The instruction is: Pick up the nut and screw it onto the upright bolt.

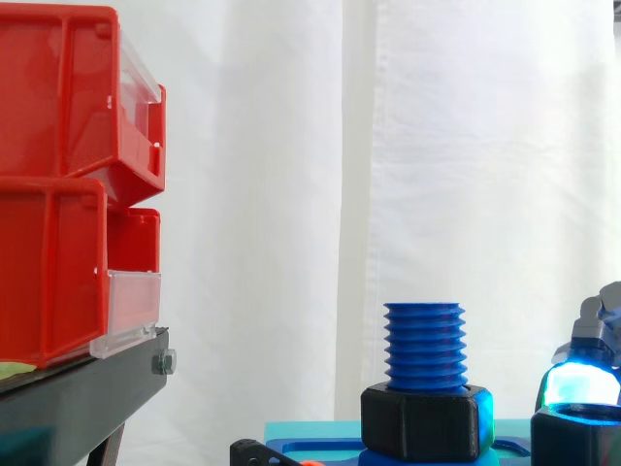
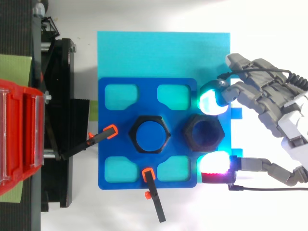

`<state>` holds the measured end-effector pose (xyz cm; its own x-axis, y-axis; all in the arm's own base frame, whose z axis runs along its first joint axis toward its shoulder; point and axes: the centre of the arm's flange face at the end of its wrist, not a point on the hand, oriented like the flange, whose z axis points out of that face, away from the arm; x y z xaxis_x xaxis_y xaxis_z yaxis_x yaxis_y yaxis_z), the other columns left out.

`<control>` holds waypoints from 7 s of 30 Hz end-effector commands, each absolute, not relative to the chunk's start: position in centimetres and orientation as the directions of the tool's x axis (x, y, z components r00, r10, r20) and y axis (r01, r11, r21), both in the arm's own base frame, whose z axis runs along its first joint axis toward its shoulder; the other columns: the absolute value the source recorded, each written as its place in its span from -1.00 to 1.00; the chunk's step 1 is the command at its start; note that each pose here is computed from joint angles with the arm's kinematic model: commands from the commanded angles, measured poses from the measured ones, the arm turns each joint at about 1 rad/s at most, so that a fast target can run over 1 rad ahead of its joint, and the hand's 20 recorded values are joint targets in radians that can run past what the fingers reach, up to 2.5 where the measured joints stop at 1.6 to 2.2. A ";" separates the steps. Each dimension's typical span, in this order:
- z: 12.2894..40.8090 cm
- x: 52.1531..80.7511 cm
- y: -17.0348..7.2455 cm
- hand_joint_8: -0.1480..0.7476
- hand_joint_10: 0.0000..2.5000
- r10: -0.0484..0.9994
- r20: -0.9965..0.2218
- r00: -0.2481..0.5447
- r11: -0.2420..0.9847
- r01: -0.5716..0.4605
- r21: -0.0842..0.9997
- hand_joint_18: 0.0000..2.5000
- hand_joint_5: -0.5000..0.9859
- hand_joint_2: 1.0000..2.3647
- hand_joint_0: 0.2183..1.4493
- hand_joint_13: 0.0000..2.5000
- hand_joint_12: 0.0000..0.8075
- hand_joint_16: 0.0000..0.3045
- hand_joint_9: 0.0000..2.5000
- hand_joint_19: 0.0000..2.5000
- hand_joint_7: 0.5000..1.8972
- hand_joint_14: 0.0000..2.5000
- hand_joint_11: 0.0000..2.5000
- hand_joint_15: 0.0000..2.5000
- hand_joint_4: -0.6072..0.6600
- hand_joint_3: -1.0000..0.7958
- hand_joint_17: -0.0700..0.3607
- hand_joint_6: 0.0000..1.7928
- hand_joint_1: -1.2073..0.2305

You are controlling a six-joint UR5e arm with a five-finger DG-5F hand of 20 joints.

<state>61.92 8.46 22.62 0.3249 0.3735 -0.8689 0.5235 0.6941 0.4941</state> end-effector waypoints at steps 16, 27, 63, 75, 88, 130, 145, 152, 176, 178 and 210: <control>22.9 61.8 8.3 -0.07 -1.00 0.398 -0.872 0.285 0.720 0.492 0.490 -0.67 -0.61 -1.00 -0.54 -0.69 -0.11 -0.65 -0.81 -0.97 0.06 -1.00 -1.00 -1.00 0.31 -0.44 -0.11 -0.44 -0.42; 23.0 62.0 7.7 -0.07 -1.00 0.475 -0.840 0.263 0.715 0.441 0.543 -0.66 -0.61 -1.00 -0.54 -0.68 -0.11 -0.65 -0.80 -0.95 0.07 -1.00 -1.00 -1.00 0.32 -0.44 -0.11 -0.44 -0.41; 29.5 60.6 2.5 -0.06 -1.00 0.523 -0.831 0.188 0.736 0.393 0.552 -0.65 -0.60 -1.00 -0.54 -0.67 -0.11 -0.65 -0.79 -0.95 0.09 -1.00 -1.00 -1.00 0.32 -0.44 -0.12 -0.44 -0.39; 33.5 61.9 -0.4 -0.06 -1.00 0.563 -0.797 0.219 0.733 0.312 0.604 -0.65 -0.60 -1.00 -0.54 -0.67 -0.11 -0.65 -0.79 -0.94 0.09 -1.00 -1.00 -1.00 0.33 -0.44 -0.12 -0.44 -0.38; 37.3 64.6 -1.2 -0.05 -1.00 0.604 -0.740 0.295 0.737 0.147 0.660 -0.65 -0.60 -1.00 -0.54 -0.67 -0.12 -0.65 -0.78 -0.94 0.08 -1.00 -1.00 -1.00 0.32 -0.44 -0.12 -0.44 -0.38; 29.0 69.8 -0.9 -0.06 -1.00 0.576 -0.781 0.241 0.782 0.117 0.612 -0.66 -0.60 -1.00 -0.54 -0.67 -0.12 -0.66 -0.78 -0.94 0.08 -1.00 -1.00 -1.00 0.31 -0.44 -0.13 -0.44 -0.37; 28.6 69.8 -1.3 -0.06 -1.00 0.571 -0.790 0.223 0.787 0.126 0.605 -0.67 -0.60 -1.00 -0.53 -0.67 -0.12 -0.66 -0.78 -0.94 0.08 -1.00 -1.00 -1.00 0.31 -0.44 -0.13 -0.44 -0.37; 28.5 69.8 -1.3 -0.05 -1.00 0.571 -0.790 0.222 0.787 0.127 0.604 -0.67 -0.60 -1.00 -0.54 -0.67 -0.12 -0.66 -0.78 -0.94 0.07 -1.00 -1.00 -1.00 0.32 -0.44 -0.13 -0.44 -0.37; 28.4 69.7 -0.8 -0.05 -1.00 0.573 -0.792 0.211 0.788 0.123 0.603 -0.68 -0.60 -1.00 -0.53 -0.67 -0.12 -0.66 -0.77 -0.94 0.08 -1.00 -1.00 -1.00 0.31 -0.44 -0.14 -0.44 -0.37; 28.4 69.7 -0.9 -0.05 -1.00 0.572 -0.792 0.212 0.788 0.125 0.603 -0.68 -0.60 -1.00 -0.53 -0.66 -0.12 -0.66 -0.77 -0.95 0.08 -1.00 -1.00 -1.00 0.31 -0.44 -0.14 -0.44 -0.37; 28.2 69.6 -1.3 -0.06 -1.00 0.570 -0.796 0.205 0.790 0.130 0.599 -0.67 -0.60 -1.00 -0.53 -0.65 -0.13 -0.66 -0.77 -0.94 0.07 -1.00 -1.00 -1.00 0.30 -0.44 -0.14 -0.44 -0.37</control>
